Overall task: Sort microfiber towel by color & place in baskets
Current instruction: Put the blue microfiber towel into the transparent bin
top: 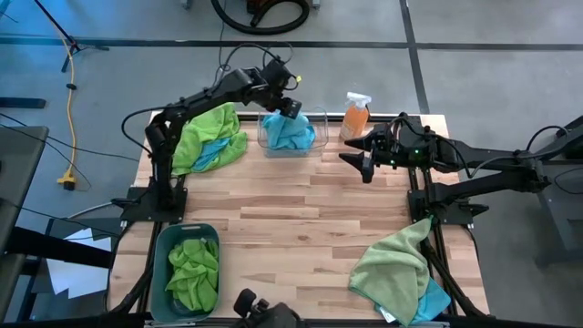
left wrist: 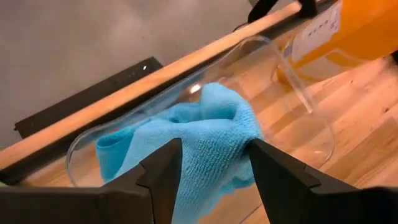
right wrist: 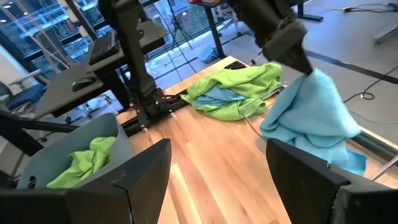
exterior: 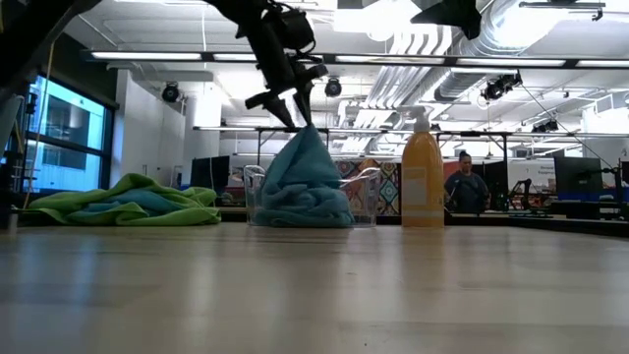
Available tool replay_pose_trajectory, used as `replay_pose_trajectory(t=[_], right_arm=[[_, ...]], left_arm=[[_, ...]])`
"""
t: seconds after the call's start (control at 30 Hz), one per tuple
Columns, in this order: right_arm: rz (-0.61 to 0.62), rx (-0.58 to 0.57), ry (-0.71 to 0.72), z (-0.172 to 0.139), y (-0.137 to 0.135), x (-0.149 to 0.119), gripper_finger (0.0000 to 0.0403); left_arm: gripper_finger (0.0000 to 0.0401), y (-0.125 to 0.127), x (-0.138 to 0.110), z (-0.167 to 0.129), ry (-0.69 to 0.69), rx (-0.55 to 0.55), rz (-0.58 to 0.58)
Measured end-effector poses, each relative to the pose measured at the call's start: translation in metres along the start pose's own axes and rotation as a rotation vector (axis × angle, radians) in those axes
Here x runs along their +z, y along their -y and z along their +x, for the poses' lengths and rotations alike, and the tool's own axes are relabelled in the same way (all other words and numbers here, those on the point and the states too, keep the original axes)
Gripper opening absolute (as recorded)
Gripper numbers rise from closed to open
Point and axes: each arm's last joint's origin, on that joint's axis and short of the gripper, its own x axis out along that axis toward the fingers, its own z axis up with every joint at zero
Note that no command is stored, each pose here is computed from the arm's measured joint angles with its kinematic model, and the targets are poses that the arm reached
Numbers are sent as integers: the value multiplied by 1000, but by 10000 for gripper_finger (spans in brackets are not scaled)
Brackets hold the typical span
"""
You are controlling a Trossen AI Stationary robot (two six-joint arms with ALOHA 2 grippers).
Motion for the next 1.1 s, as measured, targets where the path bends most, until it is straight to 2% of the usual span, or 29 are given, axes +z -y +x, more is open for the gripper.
replay_pose_trajectory(t=[0.27, 0.43, 0.53, 0.73, 0.83, 0.97, 1.1], right_arm=[[8, -5, 2, 0, 0, 0, 259], [8, -7, 3, 0, 0, 0, 259], [8, -7, 4, 0, 0, 0, 259], [26, -7, 4, 0, 0, 0, 259], [38, -7, 3, 0, 0, 0, 259], [48, -9, 5, 0, 0, 0, 259], [68, -13, 7, 0, 0, 0, 259]], left_arm=[[179, 17, -24, 41, -179, 44, 99], [179, 20, -20, 39, -142, -10, 106], [179, 19, -13, 33, -81, -30, 193], [179, 14, -19, 41, -155, -12, 372], [179, 10, -20, 57, -174, 31, 387], [179, 7, -27, 85, -251, -1, 369], [179, 6, -40, 118, -333, 17, 373]])
